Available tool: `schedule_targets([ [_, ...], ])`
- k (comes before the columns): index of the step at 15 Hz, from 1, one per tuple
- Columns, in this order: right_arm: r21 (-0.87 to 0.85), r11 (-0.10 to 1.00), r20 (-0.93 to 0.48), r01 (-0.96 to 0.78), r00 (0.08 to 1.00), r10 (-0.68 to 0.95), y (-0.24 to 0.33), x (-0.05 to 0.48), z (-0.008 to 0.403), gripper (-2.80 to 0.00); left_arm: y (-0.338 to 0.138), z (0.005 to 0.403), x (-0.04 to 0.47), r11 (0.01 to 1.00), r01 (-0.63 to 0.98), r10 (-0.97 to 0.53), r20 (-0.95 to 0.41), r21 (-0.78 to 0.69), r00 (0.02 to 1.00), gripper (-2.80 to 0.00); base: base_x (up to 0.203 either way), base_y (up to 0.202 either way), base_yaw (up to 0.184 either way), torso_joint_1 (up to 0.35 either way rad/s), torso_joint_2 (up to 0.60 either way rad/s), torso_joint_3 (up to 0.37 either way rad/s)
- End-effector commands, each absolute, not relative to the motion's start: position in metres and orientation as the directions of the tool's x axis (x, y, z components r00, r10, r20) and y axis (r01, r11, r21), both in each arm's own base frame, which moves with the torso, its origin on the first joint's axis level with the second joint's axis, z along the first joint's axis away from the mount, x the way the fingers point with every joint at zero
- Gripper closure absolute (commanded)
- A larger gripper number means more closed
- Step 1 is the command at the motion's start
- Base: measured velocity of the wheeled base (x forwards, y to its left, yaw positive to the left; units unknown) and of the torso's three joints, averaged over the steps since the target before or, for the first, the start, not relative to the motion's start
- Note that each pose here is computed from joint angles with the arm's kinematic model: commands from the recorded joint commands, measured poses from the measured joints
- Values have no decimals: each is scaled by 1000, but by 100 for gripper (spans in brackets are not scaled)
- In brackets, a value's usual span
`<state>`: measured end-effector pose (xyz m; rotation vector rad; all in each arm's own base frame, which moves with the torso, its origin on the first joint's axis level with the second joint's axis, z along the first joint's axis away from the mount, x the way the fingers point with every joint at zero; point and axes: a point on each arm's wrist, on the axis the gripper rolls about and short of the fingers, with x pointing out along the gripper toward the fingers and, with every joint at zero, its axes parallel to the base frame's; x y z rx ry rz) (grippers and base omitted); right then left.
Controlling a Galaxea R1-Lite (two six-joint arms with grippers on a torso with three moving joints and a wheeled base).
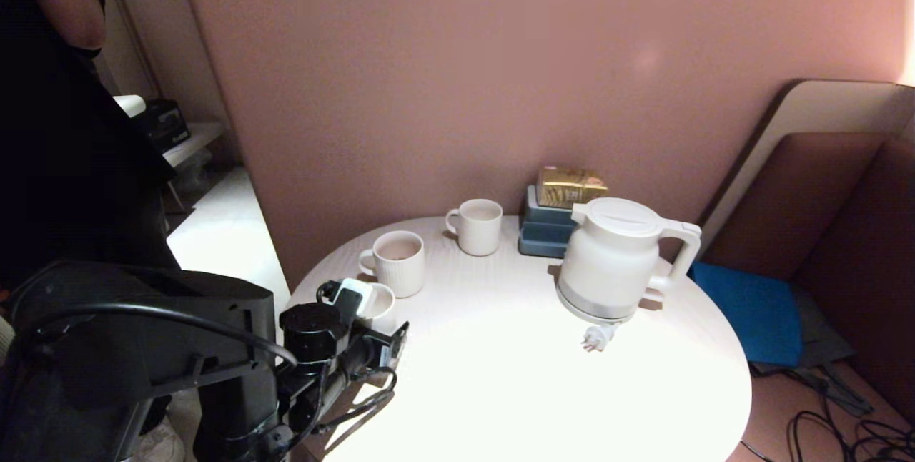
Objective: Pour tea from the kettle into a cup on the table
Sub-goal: Put the cup down on the table
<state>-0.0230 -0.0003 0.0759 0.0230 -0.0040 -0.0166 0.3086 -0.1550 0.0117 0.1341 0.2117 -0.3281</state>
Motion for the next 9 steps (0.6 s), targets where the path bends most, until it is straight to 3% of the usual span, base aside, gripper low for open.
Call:
schedule_targets([
  [1, 23, 1000, 3, 17, 1000, -17, 0, -23, 76, 0, -153, 22, 305, 941, 327, -307, -185, 86, 933, -280, 0, 0, 0, 0, 0, 0],
  [9, 23, 1000, 3, 17, 1000, -17, 0, -23, 76, 0, -131, 60, 271, 947, 314, -300, -157, 69, 941, -280, 0, 0, 0, 0, 0, 0],
])
